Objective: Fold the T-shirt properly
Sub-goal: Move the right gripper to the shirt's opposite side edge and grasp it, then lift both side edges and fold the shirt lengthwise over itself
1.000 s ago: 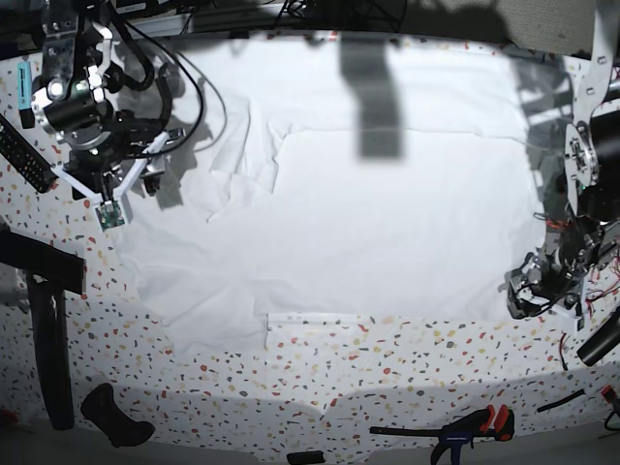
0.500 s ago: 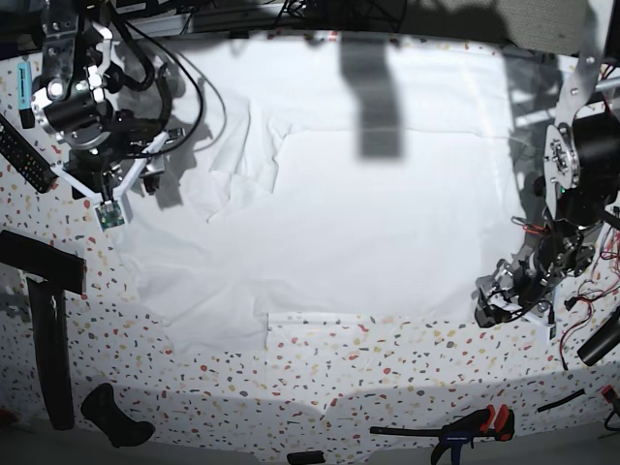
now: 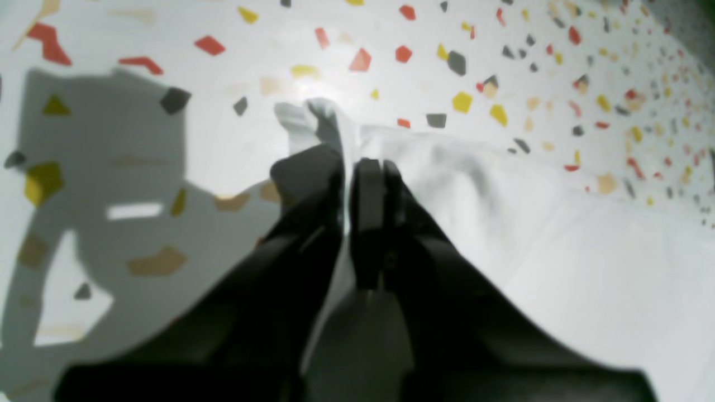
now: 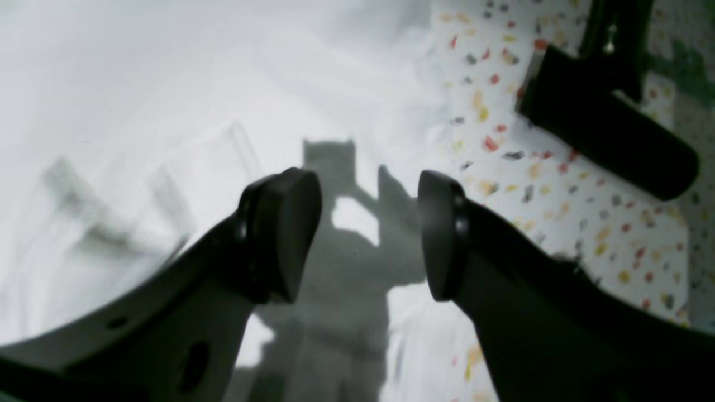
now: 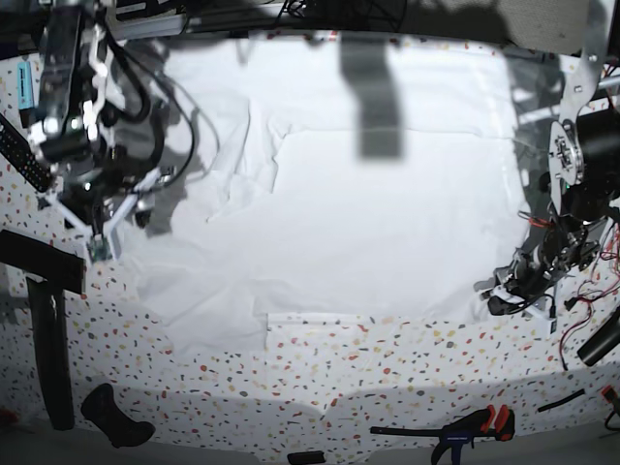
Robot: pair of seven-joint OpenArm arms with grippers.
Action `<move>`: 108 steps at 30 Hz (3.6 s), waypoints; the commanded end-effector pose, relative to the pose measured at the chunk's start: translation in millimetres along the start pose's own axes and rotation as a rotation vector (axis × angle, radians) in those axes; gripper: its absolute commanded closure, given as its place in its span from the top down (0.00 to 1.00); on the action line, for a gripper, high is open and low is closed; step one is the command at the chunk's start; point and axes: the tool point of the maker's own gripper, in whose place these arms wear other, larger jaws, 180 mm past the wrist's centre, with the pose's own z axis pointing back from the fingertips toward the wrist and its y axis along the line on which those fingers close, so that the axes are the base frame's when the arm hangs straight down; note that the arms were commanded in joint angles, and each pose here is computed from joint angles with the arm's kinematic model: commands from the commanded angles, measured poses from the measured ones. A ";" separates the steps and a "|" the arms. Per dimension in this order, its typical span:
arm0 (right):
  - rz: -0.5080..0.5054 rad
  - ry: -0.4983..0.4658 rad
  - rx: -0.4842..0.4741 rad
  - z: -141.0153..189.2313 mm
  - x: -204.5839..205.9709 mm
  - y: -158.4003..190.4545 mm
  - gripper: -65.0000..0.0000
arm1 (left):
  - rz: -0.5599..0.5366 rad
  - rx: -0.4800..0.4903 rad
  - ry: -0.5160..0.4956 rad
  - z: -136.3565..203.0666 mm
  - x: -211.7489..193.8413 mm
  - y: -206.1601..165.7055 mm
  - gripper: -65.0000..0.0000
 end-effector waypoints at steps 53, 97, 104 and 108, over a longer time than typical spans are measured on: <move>0.197 0.143 0.233 -165.4 76.3 -22.1 0.49 | -0.020 -0.099 -0.050 1.2 29.0 -19.1 0.00; 0.188 0.116 0.163 -152.9 91.3 -24.6 0.00 | -0.118 -0.092 -0.074 16.0 75.0 -12.7 0.00; 0.204 0.079 0.221 -141.3 105.3 -12.6 0.00 | -0.038 -0.105 -0.055 20.1 74.9 -9.6 0.00; 0.237 0.070 0.254 -129.6 104.4 -0.1 0.00 | -0.048 -0.088 -0.058 25.7 76.5 0.1 0.00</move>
